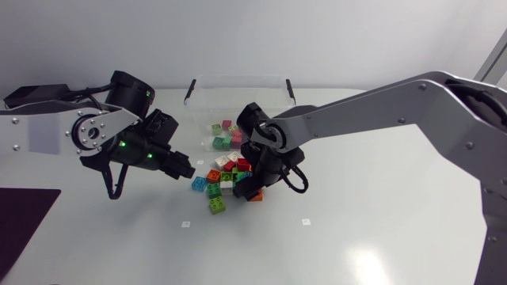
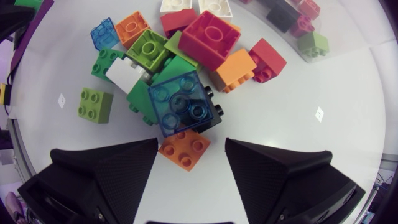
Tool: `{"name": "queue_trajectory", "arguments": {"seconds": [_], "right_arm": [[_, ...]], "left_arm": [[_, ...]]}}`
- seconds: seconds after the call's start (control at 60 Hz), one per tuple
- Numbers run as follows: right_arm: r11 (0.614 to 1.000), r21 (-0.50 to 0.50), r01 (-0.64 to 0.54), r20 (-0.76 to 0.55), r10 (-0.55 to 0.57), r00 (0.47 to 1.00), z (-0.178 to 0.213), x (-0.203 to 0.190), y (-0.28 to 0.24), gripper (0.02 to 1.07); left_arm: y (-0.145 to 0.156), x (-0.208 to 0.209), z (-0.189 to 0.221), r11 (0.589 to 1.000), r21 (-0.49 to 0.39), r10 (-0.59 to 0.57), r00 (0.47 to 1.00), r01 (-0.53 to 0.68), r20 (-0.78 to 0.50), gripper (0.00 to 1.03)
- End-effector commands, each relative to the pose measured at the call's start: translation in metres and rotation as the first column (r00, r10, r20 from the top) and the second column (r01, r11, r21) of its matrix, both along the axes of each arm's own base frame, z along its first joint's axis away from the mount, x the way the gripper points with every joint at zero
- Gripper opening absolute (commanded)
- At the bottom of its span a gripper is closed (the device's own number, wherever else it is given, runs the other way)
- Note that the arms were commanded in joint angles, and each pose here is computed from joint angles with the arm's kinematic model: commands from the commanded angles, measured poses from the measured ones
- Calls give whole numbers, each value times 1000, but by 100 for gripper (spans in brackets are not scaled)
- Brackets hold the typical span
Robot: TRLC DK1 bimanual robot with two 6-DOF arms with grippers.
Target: Place the duplo bricks in the container
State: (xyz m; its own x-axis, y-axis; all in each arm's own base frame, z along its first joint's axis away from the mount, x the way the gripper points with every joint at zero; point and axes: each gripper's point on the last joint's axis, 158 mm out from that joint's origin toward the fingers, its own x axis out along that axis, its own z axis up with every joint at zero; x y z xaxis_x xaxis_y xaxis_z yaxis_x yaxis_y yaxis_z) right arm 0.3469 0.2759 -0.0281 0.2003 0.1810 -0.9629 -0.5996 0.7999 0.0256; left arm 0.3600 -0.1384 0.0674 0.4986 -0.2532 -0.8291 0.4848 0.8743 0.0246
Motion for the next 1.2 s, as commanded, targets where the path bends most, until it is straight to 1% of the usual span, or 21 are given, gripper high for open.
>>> {"name": "queue_trajectory", "arguments": {"seconds": [0.0, 0.05, 0.217, 0.267, 0.383, 0.45, 0.5, 0.533, 0.567, 0.633, 0.867, 1.183], "right_arm": [[999, -10, 39, -26, -39, 999, -9, 3, -4, 65], [999, -12, 46, -30, -47, 998, -10, 6, -5, 61], [998, -21, 58, -43, -59, 997, -14, 7, -10, 61], [997, -26, 70, -49, -71, 996, -17, 9, -16, 56], [996, -25, 89, -61, -91, 994, -19, 10, -25, 54], [995, -22, 99, -62, -101, 993, -18, 12, -30, 46], [994, -19, 107, -56, -108, 993, -17, 15, -34, 37], [994, -16, 112, -55, -112, 992, -16, 16, -36, 32], [994, -15, 112, -53, -112, 992, -15, 16, -37, 29], [993, -8, 119, -49, -119, 992, -11, 16, -41, 27], [992, 27, 123, 2, -123, 992, 18, 24, -46, 26], [989, 81, 127, 87, -134, 987, 63, 46, -50, 26]], "left_arm": [[0, 16, 27, 1000, -14, -2, 996, 3, 85, 29], [1, 22, 33, 1000, -19, 5, 995, -3, 101, 29], [0, 35, 49, 999, -33, 14, 990, -10, 143, 29], [-1, 38, 55, 999, -37, 15, 988, -9, 156, 29], [-5, 49, 67, 999, -49, 9, 981, 0, 194, 29], [-10, 58, 71, 998, -65, 2, 979, 11, 203, 29], [-11, 65, 74, 997, -74, 3, 978, 13, 208, 29], [-14, 71, 77, 996, -84, 0, 977, 18, 215, 29], [-15, 75, 79, 996, -88, -1, 976, 20, 217, 29], [-20, 87, 86, 994, -107, -5, 974, 30, 228, 29], [-30, 125, 95, 988, -150, -5, 969, 43, 247, 29], [-38, 168, 100, 985, -168, 8, 954, 44, 299, 29]]}}
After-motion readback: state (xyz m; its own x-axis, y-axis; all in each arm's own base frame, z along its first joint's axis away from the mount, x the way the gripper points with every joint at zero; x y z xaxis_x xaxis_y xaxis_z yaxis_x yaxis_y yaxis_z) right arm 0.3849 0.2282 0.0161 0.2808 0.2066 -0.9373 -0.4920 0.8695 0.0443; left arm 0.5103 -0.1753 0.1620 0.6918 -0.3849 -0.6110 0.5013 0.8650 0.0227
